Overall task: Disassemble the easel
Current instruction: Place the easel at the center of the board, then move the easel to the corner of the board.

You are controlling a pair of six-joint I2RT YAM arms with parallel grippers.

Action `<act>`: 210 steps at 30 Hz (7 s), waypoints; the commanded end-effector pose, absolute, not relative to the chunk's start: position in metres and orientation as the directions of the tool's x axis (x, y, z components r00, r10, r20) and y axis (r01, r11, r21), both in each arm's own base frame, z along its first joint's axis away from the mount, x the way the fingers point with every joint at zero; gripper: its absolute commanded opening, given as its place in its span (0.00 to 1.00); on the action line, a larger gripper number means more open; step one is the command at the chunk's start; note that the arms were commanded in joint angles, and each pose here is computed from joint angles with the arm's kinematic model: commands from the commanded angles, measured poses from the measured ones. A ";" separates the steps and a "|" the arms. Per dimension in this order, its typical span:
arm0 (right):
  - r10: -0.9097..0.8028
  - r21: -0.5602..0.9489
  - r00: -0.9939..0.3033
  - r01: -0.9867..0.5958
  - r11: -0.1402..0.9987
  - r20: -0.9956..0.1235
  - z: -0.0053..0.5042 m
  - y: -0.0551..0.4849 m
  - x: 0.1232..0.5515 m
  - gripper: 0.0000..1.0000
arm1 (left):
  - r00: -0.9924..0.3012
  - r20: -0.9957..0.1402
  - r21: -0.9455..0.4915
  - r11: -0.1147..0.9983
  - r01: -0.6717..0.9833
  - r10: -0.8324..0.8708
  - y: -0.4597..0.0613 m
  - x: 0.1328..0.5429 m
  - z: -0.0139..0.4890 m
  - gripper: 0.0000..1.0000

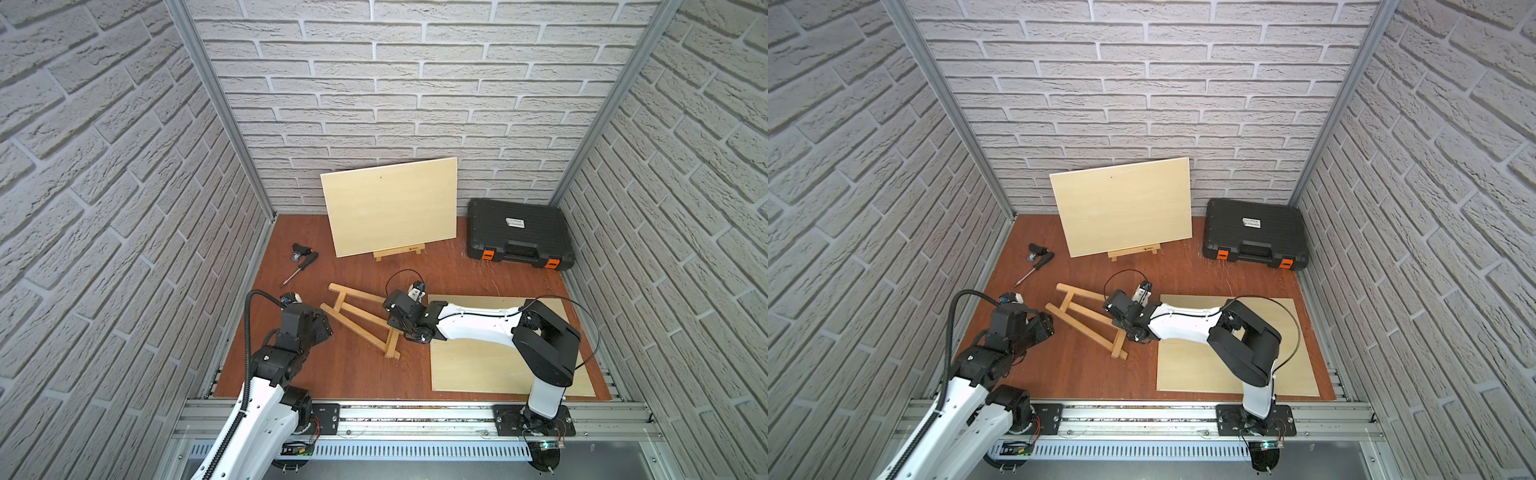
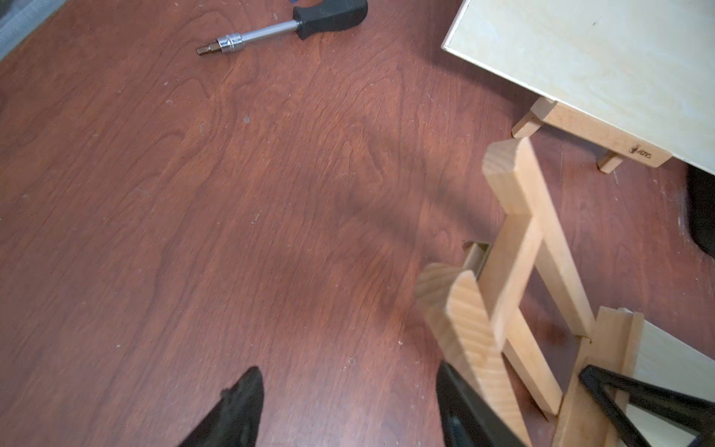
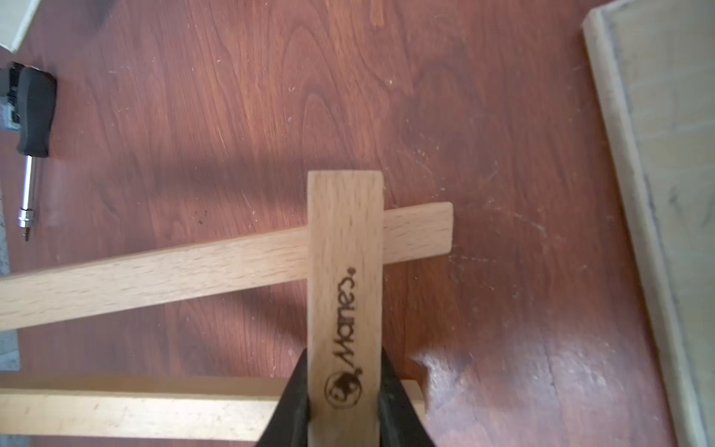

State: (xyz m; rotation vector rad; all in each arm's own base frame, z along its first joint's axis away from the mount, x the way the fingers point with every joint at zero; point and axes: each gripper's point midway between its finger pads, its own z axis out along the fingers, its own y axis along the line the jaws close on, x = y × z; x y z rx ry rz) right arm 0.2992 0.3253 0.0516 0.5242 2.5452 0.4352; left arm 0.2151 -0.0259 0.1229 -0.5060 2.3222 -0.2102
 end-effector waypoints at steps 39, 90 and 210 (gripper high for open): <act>0.113 0.197 -0.857 0.013 0.980 -0.502 0.070 0.349 0.295 0.31 | -0.631 -0.664 -0.299 0.916 -0.268 -0.401 -0.043 0.213 0.135 0.71; -0.099 0.464 -0.953 -0.228 0.856 -0.285 0.042 0.345 0.290 0.75 | -0.693 -0.544 -0.368 0.877 -0.309 -0.472 -0.081 0.171 0.071 0.76; 0.066 0.469 -0.907 -0.152 0.870 -0.416 0.112 0.287 0.242 0.81 | -0.942 -0.142 0.046 0.948 -0.314 -0.305 -0.043 0.189 0.014 0.23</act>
